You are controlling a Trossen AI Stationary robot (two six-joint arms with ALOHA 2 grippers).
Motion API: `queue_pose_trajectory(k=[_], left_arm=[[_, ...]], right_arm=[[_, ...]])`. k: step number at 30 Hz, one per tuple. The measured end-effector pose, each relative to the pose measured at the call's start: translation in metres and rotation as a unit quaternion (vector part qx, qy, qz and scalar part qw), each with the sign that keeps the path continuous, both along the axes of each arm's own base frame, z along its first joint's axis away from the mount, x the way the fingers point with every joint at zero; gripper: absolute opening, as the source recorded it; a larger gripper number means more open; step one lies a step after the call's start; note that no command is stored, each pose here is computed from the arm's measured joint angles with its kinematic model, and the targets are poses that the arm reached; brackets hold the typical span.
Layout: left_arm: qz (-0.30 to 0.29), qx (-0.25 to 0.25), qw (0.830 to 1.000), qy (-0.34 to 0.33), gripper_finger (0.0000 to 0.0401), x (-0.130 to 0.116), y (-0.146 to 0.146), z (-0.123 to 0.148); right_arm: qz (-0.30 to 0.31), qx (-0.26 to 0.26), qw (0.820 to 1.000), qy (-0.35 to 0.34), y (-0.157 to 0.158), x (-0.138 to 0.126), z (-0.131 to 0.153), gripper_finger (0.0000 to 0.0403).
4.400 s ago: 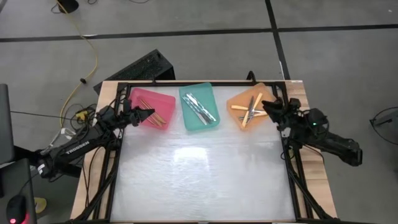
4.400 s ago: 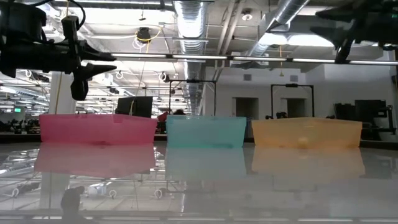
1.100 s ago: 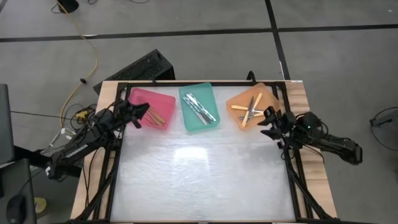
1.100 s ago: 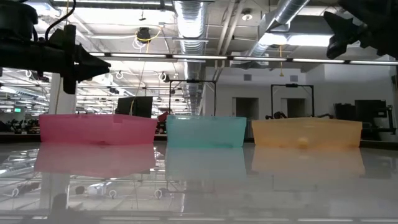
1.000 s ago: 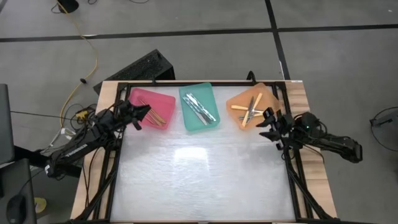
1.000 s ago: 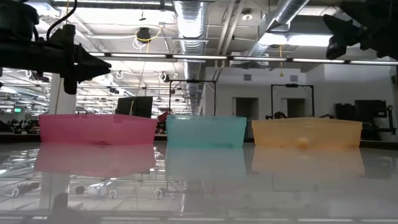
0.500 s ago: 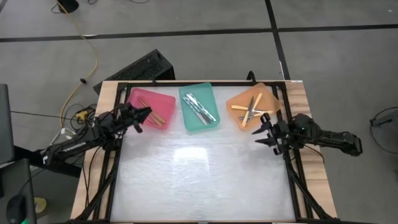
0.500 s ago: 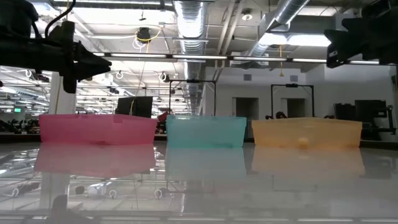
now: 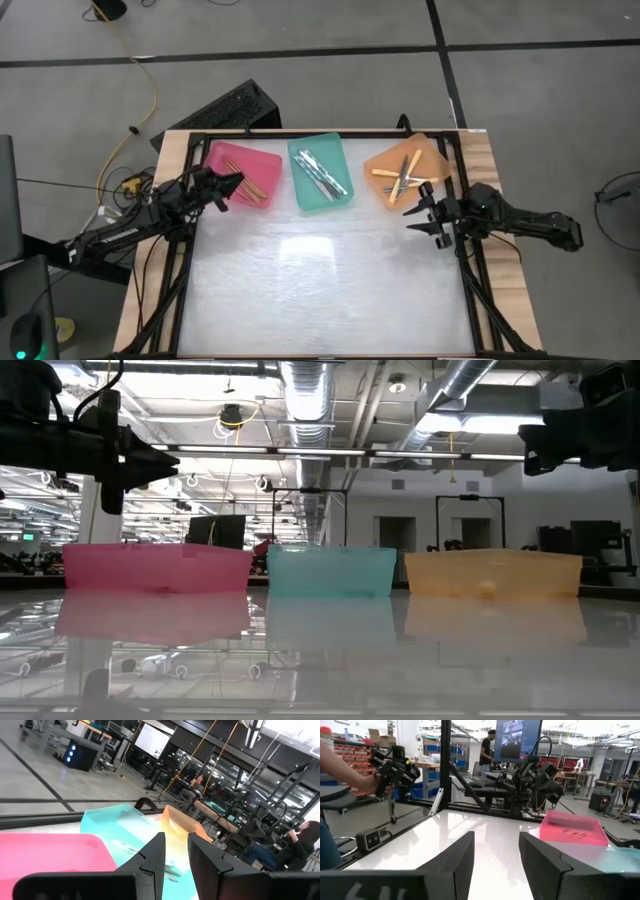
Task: Sort silverware by color (type)
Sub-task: Return to Home Position
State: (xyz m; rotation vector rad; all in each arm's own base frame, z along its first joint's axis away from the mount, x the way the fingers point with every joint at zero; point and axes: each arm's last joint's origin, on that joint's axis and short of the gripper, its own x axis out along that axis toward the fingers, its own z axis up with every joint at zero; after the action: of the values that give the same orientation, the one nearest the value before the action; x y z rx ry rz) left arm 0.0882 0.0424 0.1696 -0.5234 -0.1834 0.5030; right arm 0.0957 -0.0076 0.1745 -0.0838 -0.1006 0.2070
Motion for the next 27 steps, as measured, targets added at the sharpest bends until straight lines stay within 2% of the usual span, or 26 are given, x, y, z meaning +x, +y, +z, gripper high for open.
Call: queue_pose_trajectory(k=[6,12,27], left_arm=[[0.000,0.003,1.000,0.002,0.0068,0.0000,0.0000,0.0000],[-0.001,-0.015,1.000,-0.008,0.0068,0.0000,0.0000,-0.0002],[0.000,0.000,1.000,0.000,0.0068,0.0001,0.0000,-0.0003]], right_arm=[[0.000,-0.003,1.000,0.001,0.0000,0.0001,-0.0005,0.0180],[-0.001,-0.001,1.000,0.013,-0.0001,0.0003,-0.0027,0.0180],[-0.001,0.000,1.000,0.016,-0.0001,0.0003,-0.0034,0.0180]])
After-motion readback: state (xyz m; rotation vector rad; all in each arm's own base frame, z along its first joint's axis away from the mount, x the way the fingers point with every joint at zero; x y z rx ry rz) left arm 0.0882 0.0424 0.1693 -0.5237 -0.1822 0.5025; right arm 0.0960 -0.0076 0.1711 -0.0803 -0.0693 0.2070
